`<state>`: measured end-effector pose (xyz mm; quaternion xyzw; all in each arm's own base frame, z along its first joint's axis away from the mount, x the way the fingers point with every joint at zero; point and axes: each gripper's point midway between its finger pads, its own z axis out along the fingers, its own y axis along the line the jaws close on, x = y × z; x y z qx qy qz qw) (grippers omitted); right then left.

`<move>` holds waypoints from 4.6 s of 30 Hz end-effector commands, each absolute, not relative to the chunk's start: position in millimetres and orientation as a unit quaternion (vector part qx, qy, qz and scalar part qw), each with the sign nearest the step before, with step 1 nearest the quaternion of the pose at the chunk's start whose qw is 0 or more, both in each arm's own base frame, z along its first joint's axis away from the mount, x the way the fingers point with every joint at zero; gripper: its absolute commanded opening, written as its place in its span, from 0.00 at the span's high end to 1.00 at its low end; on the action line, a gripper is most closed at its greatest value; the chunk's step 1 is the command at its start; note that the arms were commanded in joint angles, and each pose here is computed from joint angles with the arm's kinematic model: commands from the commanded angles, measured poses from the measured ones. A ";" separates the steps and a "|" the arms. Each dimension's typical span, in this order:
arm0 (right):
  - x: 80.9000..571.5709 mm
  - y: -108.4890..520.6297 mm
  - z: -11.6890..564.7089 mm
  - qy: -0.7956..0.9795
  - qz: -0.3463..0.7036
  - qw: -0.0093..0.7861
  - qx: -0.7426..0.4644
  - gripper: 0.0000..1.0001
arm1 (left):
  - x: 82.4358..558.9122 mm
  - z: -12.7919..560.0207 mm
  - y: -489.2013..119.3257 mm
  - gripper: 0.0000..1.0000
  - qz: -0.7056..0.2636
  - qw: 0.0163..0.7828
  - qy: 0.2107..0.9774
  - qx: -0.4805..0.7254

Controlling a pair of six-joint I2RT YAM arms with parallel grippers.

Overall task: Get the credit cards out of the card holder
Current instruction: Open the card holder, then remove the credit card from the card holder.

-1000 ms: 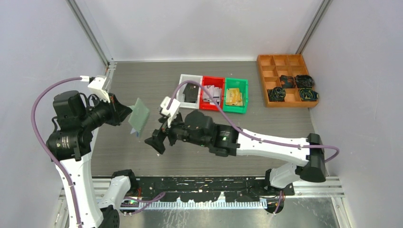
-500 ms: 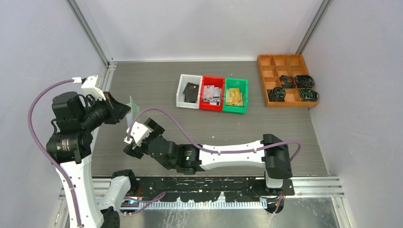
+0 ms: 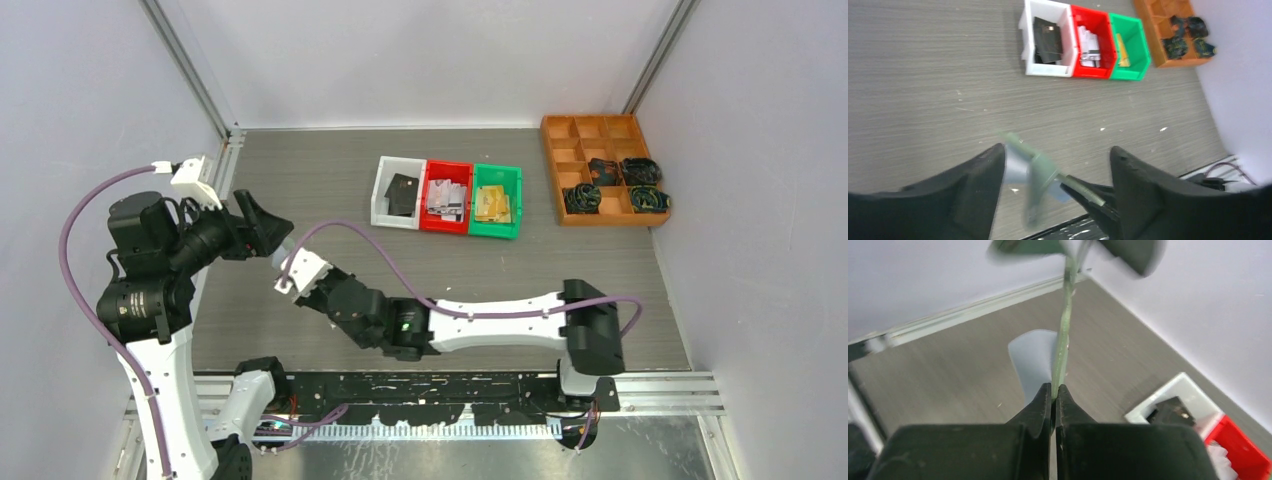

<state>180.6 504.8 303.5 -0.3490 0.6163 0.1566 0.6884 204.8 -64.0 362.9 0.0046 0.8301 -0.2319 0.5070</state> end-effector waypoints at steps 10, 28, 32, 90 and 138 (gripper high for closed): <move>173.4 411.7 399.2 0.595 0.618 0.420 -0.296 0.99 | 171.8 358.4 -110.7 0.00 -0.334 0.488 0.786 0.179; 121.6 406.6 412.0 0.539 0.723 0.201 -0.383 0.99 | 140.2 372.6 -139.6 0.25 -0.436 0.462 0.731 0.250; 122.6 411.3 421.1 0.528 0.736 0.188 -0.380 0.99 | 130.4 369.6 -144.8 0.29 -0.464 0.443 0.726 0.249; 184.3 383.6 358.7 0.591 0.703 0.328 -0.220 0.60 | 189.9 445.6 -144.7 1.00 -0.613 0.388 0.688 -0.012; 176.0 388.3 397.1 0.550 0.724 0.323 -0.263 0.52 | 179.5 460.2 -147.0 1.00 -0.614 0.393 0.685 0.000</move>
